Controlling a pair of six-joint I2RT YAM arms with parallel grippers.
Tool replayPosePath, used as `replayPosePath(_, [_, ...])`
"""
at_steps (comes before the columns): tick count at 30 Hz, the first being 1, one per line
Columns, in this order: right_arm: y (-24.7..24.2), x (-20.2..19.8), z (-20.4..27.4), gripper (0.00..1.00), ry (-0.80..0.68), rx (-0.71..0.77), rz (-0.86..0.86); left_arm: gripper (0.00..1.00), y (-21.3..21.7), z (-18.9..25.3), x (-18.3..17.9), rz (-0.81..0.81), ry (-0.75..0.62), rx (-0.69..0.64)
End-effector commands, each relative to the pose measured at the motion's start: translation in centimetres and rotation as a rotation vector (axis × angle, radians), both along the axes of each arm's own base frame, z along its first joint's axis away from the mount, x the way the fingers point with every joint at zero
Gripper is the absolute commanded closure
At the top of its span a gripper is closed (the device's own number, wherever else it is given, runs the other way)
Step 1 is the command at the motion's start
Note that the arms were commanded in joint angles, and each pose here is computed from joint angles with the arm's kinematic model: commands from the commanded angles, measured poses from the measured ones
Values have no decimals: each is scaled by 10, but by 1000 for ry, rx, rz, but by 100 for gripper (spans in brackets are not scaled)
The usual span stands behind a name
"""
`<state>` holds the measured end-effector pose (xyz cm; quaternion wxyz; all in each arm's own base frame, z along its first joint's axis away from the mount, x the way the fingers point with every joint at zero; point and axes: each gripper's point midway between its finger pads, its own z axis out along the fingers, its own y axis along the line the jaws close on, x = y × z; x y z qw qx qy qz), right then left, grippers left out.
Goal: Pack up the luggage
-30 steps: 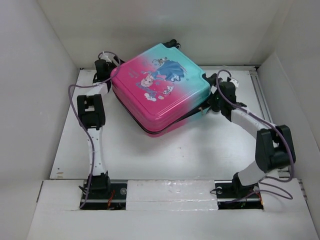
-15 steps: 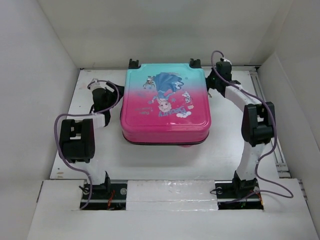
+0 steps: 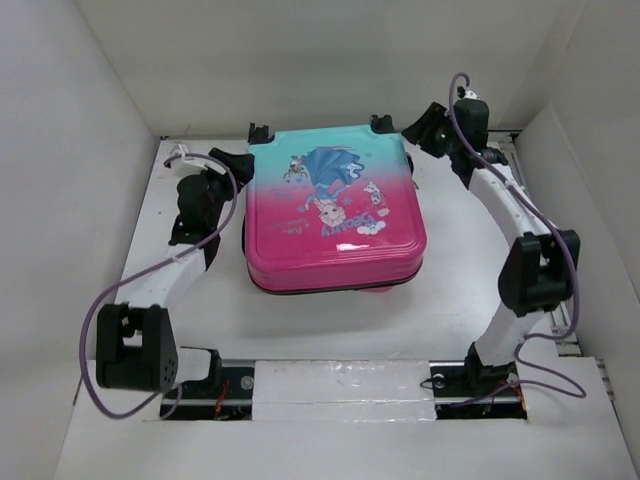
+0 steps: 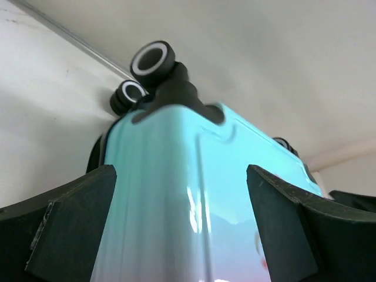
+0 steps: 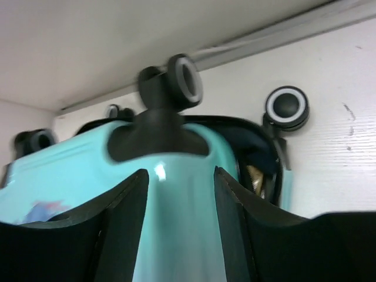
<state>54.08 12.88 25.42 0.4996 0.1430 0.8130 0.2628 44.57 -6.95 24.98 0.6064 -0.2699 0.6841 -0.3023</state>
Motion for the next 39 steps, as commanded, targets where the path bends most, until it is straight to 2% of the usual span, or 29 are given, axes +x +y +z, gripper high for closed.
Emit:
replayPosePath(1, [3, -36, 52, 45, -97, 83, 51, 11, 6, -13, -27, 52, 27, 13])
replayPosePath(2, [-1, -44, 50, 45, -100, 85, 51, 12, 9, -34, -36, 63, 66, 20])
replayPosePath(3, [-7, -57, 18, 50, -42, 80, 40, 14, 12, -30, -44, 75, 50, 19])
replayPosePath(4, [-9, -74, 28, 67, -71, 91, 38, 16, 12, -34, -51, 75, 53, 19])
replayPosePath(5, [-10, -82, 27, 75, -90, 101, 36, 19, 15, -54, -62, 84, 87, 26])
replayPosePath(6, [-8, -99, -6, 83, -31, 92, 34, 22, 12, -46, -72, 78, 59, -1])
replayPosePath(8, [-9, -122, -1, 97, -56, 94, 5, 28, 15, -49, -84, 91, 55, -27])
replayPosePath(9, [-17, -127, -7, 99, -52, 86, -57, 33, 16, -56, -91, 91, 67, -25])
replayPosePath(10, [-16, -139, -26, 100, -25, 88, -69, 37, 18, -43, -99, 102, 29, -42])
replayPosePath(11, [-20, -149, -13, 100, -68, 103, -84, 41, 19, -42, -104, 103, 35, -42])
replayPosePath(13, [-23, -164, -26, 100, -54, 92, -99, 50, 23, -40, -119, 113, 17, -44])
replayPosePath(15, [-27, -175, -21, 100, -84, 87, -103, 56, 24, -50, -129, 113, 54, -34])
replayPosePath(16, [-16, -183, -29, 100, -56, 89, -60, 61, 18, -60, -135, 74, 90, -24])
replayPosePath(18, [-3, -188, -38, 100, -36, 77, -15, 66, 10, -62, -139, 22, 97, -16])
replayPosePath(22, [33, -198, -65, 100, 37, 41, 99, 67, -15, -70, -138, -131, 124, 8])
replayPosePath(27, [66, -198, -61, 100, 34, 20, 168, 67, -48, -73, -125, -324, 174, 9])
replayPosePath(31, [83, -201, -48, 100, 10, 28, 212, 67, -55, -33, -116, -344, 61, -40])
replayPosePath(34, [97, -199, -29, 100, -34, 37, 245, 67, -56, 16, -109, -345, -41, -47])
replayPosePath(39, [112, -202, -6, 100, -77, 55, 279, 67, -65, 52, -96, -387, -108, -86])
